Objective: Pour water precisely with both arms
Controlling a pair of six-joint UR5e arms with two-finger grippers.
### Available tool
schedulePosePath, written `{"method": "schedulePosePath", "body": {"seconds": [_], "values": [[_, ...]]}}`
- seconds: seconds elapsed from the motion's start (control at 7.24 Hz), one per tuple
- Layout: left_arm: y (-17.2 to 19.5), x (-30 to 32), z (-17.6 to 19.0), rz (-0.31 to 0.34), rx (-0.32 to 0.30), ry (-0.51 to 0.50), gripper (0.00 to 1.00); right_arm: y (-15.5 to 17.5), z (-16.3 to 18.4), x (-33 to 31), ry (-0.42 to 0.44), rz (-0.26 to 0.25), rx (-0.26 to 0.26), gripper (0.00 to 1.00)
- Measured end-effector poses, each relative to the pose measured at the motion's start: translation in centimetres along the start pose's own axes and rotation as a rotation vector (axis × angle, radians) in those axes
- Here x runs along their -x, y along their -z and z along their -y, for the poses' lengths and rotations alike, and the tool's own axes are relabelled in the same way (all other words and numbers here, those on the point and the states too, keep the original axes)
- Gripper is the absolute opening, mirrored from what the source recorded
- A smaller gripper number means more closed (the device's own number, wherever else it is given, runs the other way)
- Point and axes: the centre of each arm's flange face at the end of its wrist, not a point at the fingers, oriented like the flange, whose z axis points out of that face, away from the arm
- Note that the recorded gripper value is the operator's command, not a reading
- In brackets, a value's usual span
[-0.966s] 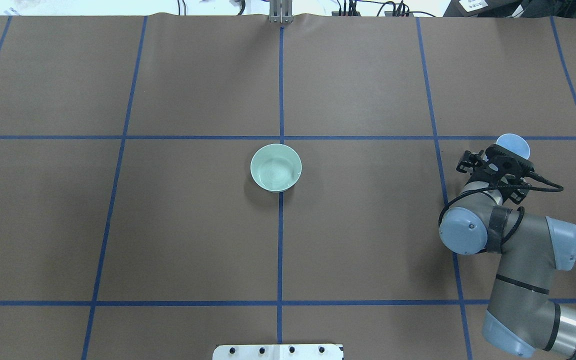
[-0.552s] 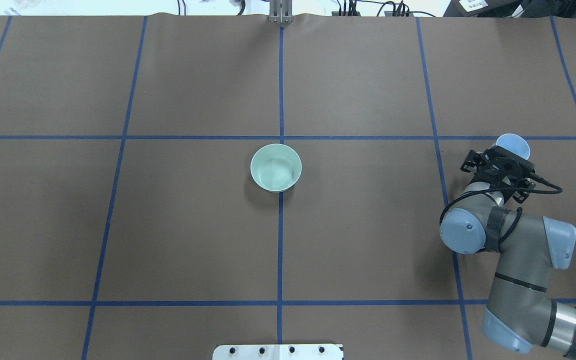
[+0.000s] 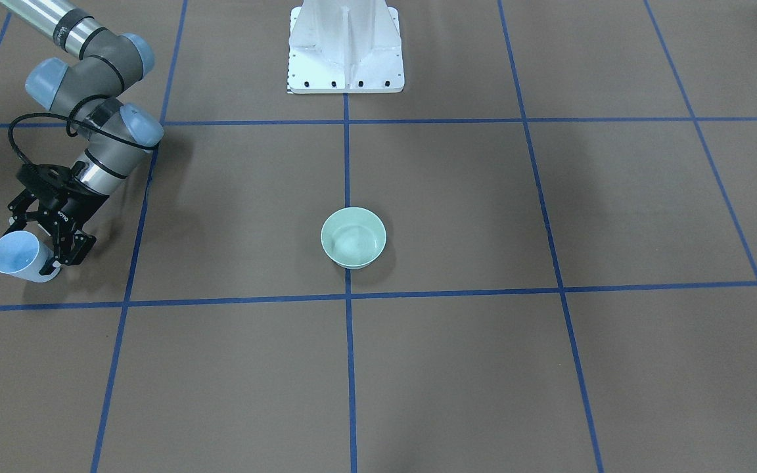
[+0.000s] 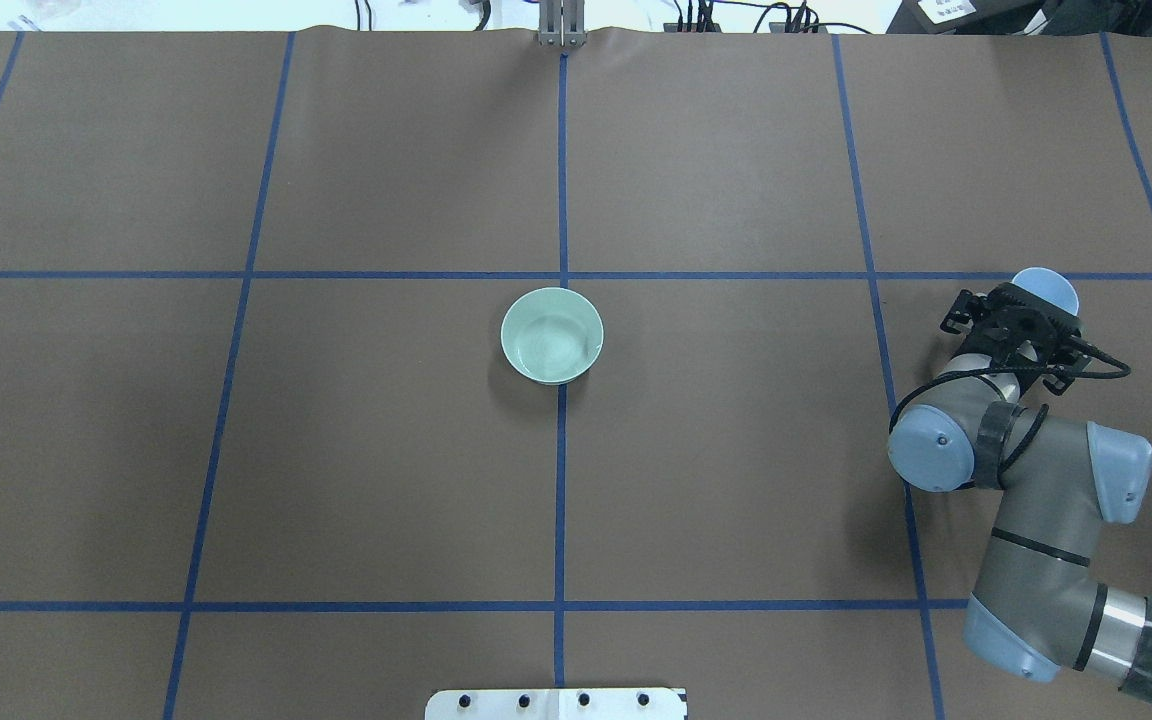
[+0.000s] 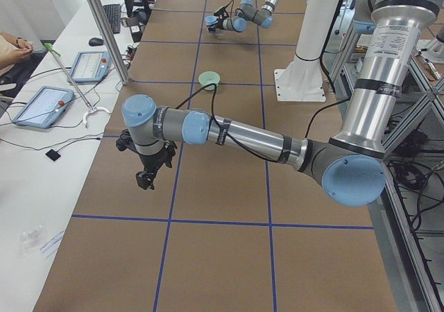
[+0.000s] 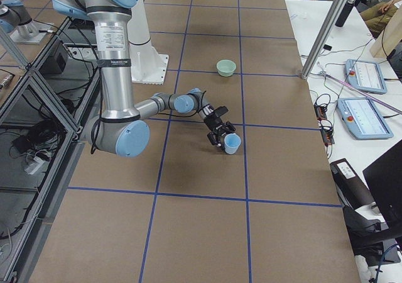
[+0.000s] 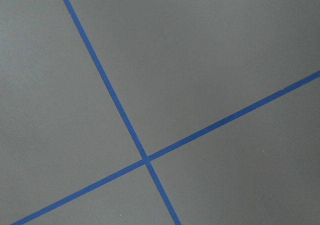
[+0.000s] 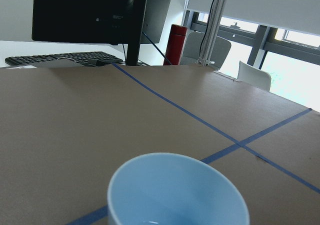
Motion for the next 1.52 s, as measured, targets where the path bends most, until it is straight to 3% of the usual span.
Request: {"method": "schedulePosePath", "body": {"seconds": [0.14, 0.28, 0.41, 0.83, 0.97, 1.24, 1.38, 1.52], "values": [[0.0, -0.1, -0.1, -0.005, -0.002, 0.000, 1.00, -0.6, -0.2, 0.4, 0.002, -0.007, -0.014, 0.69], [0.0, -0.1, -0.1, -0.008, -0.003, 0.000, 1.00, -1.2, 0.0, 0.6, 0.002, -0.011, -0.031, 0.25], [0.0, -0.1, -0.1, -0.010, -0.003, 0.001, 1.00, -1.5, 0.3, 0.6, 0.002, -0.014, -0.042, 0.09], [-0.1, -0.1, -0.1, -0.015, -0.005, 0.002, 1.00, -2.1, 1.3, 0.7, 0.021, -0.017, -0.057, 0.05], [-0.1, -0.2, -0.2, -0.020, -0.006, 0.004, 1.00, -2.2, 1.9, 0.8, 0.054, -0.018, -0.058, 0.00], [-0.6, 0.1, -0.9, -0.029, -0.001, 0.043, 1.00, -1.7, 3.5, 2.0, 0.111, 0.002, -0.049, 0.00], [-0.6, 0.1, -1.2, -0.030, -0.003, 0.082, 1.00, -0.9, 4.4, 3.3, 0.116, 0.050, -0.033, 0.00], [-0.6, 0.2, -1.3, -0.030, -0.005, 0.100, 1.00, -0.2, 5.1, 4.1, 0.112, 0.130, -0.013, 0.00]]}}
